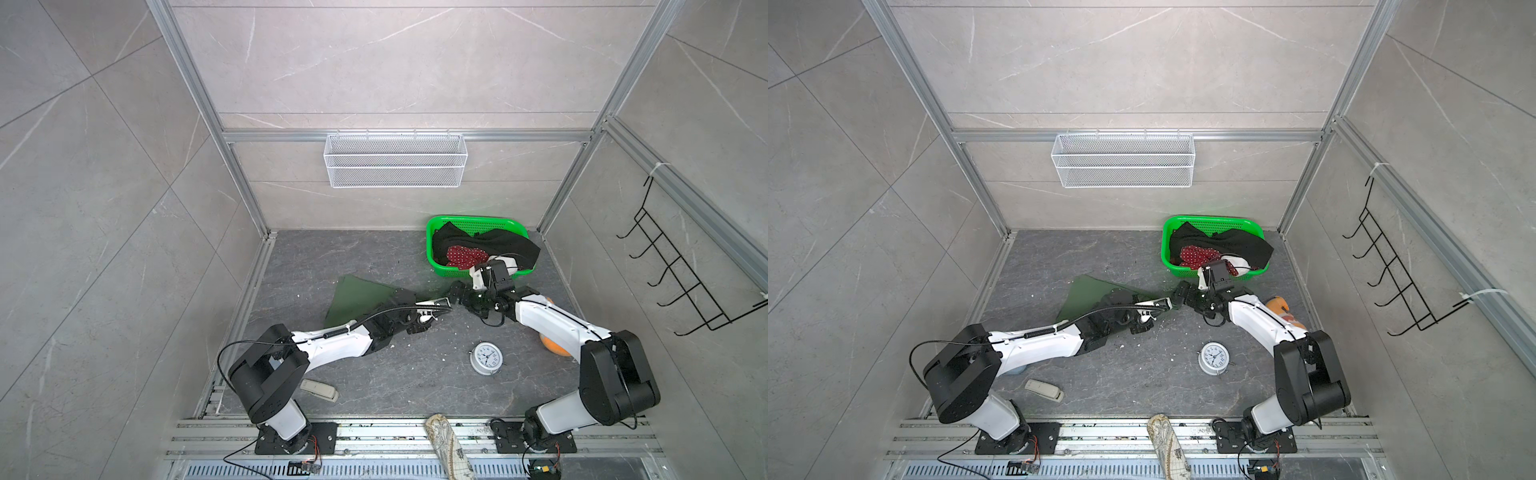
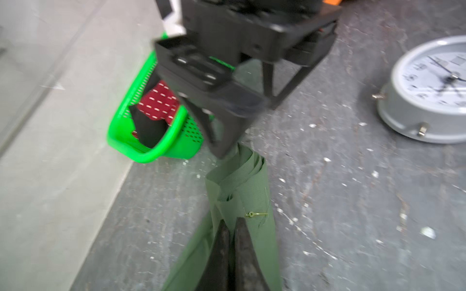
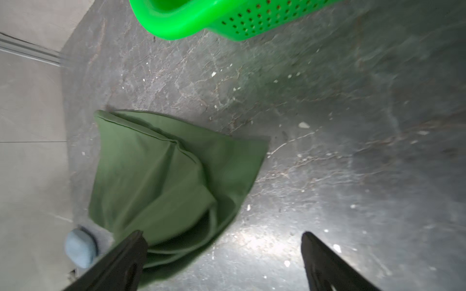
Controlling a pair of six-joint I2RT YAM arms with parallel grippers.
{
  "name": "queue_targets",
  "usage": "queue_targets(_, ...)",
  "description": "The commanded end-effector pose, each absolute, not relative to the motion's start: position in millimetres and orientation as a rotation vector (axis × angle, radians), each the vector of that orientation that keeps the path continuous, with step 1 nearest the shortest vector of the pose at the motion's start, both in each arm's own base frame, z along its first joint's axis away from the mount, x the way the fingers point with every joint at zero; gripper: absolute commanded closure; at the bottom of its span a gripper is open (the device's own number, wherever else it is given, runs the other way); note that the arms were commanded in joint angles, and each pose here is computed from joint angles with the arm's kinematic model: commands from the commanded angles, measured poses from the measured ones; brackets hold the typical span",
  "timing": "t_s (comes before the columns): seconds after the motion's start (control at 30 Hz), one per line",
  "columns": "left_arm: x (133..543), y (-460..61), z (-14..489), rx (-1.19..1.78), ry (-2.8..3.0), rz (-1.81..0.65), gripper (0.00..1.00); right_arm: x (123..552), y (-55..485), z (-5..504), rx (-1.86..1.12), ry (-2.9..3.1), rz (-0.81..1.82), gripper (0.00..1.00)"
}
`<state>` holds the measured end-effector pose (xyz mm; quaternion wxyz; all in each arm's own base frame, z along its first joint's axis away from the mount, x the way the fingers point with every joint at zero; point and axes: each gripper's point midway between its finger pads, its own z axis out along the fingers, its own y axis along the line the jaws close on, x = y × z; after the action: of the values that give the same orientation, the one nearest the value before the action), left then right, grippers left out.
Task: Fold and stack skirts
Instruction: Fold the skirt at the center of the table.
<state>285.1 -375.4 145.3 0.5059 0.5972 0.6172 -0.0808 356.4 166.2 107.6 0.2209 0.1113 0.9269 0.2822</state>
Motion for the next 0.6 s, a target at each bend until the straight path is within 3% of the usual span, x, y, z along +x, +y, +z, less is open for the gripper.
queue_targets(0.0,275.9,-383.8,140.9,1.443,1.504,-0.229,0.98,357.9,171.8,118.8,0.365,2.506,0.874,0.02)
queue_targets(0.57,264.6,-414.1,137.7,1.473,1.483,-0.272,0.98,310.0,192.7,64.8,0.451,2.699,0.883,0.04)
